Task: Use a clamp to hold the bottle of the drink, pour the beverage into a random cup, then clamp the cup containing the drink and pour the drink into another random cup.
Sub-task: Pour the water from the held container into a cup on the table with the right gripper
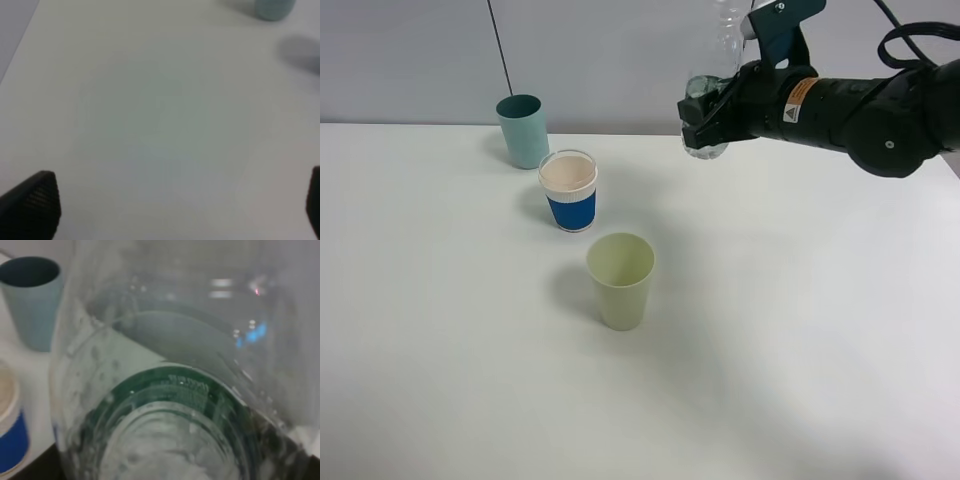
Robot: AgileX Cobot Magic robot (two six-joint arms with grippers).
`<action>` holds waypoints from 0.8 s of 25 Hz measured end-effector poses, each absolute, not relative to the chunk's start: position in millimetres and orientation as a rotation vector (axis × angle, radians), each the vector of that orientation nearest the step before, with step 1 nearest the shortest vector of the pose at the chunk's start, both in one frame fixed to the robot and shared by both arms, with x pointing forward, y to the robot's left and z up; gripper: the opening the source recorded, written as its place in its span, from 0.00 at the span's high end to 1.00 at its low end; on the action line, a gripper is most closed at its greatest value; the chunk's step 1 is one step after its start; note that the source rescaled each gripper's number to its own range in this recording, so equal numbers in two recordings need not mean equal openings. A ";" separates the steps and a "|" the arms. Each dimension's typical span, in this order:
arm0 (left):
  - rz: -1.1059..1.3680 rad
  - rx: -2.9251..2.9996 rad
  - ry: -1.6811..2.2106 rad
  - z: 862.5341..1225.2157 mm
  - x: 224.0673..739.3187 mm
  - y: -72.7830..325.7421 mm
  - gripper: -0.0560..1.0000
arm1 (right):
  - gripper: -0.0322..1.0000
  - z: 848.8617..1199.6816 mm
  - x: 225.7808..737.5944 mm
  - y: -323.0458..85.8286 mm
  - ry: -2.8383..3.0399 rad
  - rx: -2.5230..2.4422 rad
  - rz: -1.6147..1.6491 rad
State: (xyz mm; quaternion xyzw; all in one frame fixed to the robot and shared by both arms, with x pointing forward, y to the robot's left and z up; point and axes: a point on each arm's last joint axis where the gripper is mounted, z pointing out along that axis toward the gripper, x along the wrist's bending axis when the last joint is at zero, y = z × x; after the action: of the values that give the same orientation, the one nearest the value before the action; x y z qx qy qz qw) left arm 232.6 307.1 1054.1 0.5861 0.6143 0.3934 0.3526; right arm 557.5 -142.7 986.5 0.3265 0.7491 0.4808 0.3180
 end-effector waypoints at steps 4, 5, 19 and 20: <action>1.018 1.517 1.589 1054.1 232.6 307.1 0.00 | 0.95 981.0 545.5 -124.6 2.068 0.805 1.216; 1.018 1.517 1.589 1054.1 232.6 307.1 0.00 | 0.95 980.6 542.8 -120.3 2.079 0.797 1.219; 1.019 1.519 1.587 1054.1 232.6 307.1 0.00 | 0.95 967.4 521.5 -105.6 2.336 0.272 0.973; 1.019 1.519 1.587 1054.1 232.6 307.1 0.00 | 0.95 965.6 521.2 -107.0 2.351 0.233 0.929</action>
State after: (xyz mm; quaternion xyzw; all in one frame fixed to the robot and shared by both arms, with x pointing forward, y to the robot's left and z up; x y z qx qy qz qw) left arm 232.6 307.1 1054.1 0.5870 0.6135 0.3939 0.3521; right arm 521.2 -107.0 965.6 0.0878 0.8843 0.3494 0.2969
